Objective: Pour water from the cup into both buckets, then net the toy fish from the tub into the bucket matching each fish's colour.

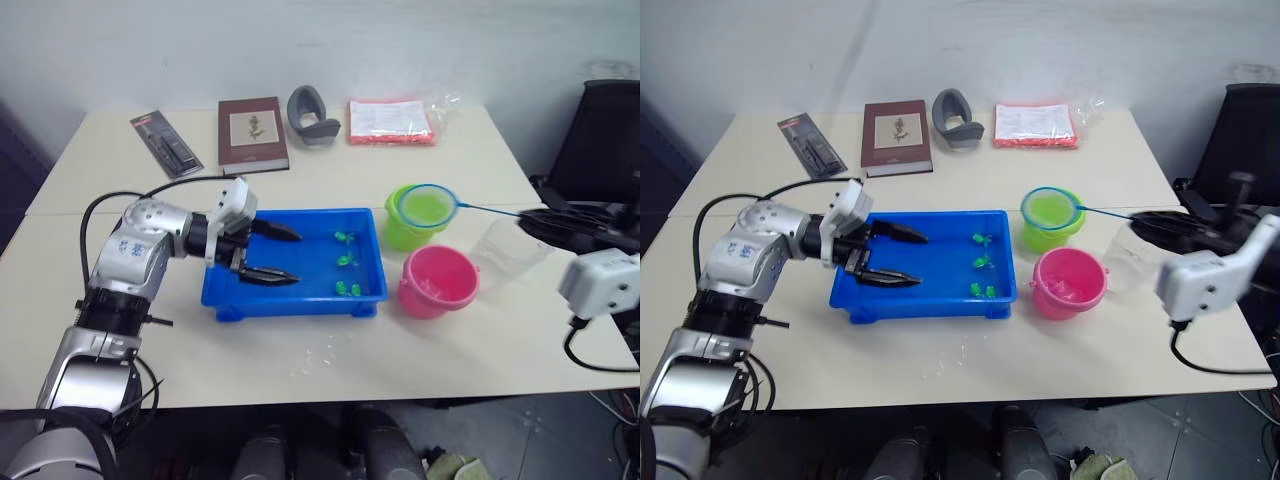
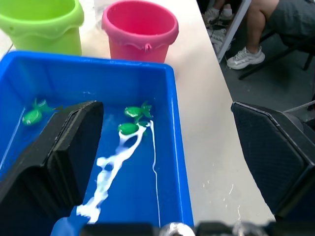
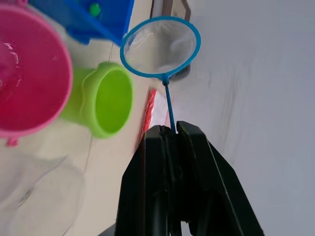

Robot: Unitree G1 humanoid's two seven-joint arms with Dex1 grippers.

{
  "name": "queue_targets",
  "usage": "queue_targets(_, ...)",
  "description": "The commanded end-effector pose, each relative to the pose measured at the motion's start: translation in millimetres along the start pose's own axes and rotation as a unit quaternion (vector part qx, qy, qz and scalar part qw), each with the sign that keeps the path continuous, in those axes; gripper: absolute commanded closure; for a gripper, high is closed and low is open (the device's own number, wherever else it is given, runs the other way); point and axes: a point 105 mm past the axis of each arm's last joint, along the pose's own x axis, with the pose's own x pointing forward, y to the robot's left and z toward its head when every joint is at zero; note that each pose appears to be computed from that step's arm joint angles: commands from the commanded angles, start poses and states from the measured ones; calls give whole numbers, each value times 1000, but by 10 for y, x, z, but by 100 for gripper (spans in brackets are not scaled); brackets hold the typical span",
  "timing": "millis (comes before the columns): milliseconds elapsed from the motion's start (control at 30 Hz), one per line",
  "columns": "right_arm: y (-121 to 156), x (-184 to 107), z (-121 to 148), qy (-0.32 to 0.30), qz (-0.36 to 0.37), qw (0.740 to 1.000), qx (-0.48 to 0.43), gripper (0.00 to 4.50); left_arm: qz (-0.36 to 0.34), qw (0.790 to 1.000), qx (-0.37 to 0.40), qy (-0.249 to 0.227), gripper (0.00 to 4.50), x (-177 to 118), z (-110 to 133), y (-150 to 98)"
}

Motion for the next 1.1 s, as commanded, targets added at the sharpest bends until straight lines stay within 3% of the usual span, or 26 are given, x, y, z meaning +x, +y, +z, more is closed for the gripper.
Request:
queue_targets(33,77,308,-11,-51,48,998,-5,450,21,1000,17,-13,3,-68,118,-102)
queue_targets(233,152,649,72,-151,100,983,-39,450,53,998,-10,-12,3,-188,75,-259)
queue_targets(533,453,953,145,-216,164,961,-59,450,93,995,-29,-3,3,-309,64,-416)
queue_targets(867,371,1295,112,-199,132,971,-27,450,114,993,-34,-5,3,-347,81,-439)
queue_targets(1100,221,1310,-55,-156,120,978,-68,450,121,992,-33,-10,3,-343,83,-425)
